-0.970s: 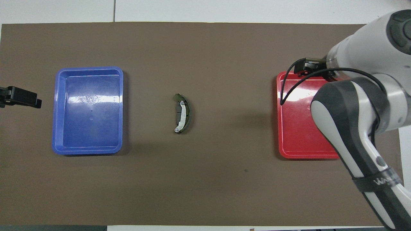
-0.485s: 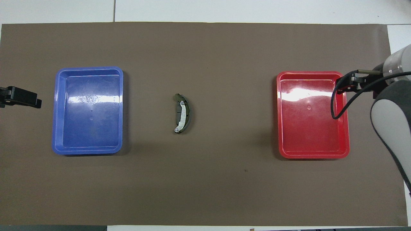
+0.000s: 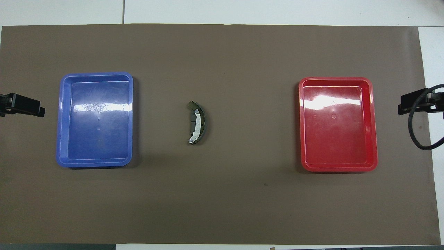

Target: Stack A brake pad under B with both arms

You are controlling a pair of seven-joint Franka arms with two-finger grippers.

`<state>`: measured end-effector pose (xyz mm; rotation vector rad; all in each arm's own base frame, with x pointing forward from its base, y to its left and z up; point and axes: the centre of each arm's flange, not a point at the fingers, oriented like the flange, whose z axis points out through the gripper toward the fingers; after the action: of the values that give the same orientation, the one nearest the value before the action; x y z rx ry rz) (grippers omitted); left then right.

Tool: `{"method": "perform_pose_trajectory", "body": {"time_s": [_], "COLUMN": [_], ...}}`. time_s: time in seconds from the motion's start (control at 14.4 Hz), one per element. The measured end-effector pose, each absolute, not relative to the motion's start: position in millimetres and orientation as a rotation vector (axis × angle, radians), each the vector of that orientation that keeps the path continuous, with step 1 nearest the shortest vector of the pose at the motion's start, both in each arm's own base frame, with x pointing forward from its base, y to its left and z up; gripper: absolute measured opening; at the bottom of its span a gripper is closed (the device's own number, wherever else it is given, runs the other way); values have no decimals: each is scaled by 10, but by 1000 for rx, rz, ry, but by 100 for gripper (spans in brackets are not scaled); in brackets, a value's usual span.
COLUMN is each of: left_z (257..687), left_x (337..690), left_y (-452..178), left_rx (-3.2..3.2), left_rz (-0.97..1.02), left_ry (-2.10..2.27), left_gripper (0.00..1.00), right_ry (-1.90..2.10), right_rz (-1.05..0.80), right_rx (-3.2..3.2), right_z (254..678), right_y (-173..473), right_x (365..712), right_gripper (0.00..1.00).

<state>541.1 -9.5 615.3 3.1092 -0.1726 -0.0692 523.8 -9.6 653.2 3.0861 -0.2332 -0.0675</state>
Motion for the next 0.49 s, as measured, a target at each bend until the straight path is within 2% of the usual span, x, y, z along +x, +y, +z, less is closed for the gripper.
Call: {"method": "perform_pose_trajectory", "body": {"time_s": [0.49], "left_z": [6153], "left_x": [5411], "left_y": [-95], "left_rx": [3109], "left_rz": [-69], "left_ry": [-172], "left_gripper": [99], "right_ry": [-228], "right_rz": [-93], "right_rx": [3114], "right_z": [6520], "right_y": [-51], "right_x": [5316], "right_gripper": [100]}}
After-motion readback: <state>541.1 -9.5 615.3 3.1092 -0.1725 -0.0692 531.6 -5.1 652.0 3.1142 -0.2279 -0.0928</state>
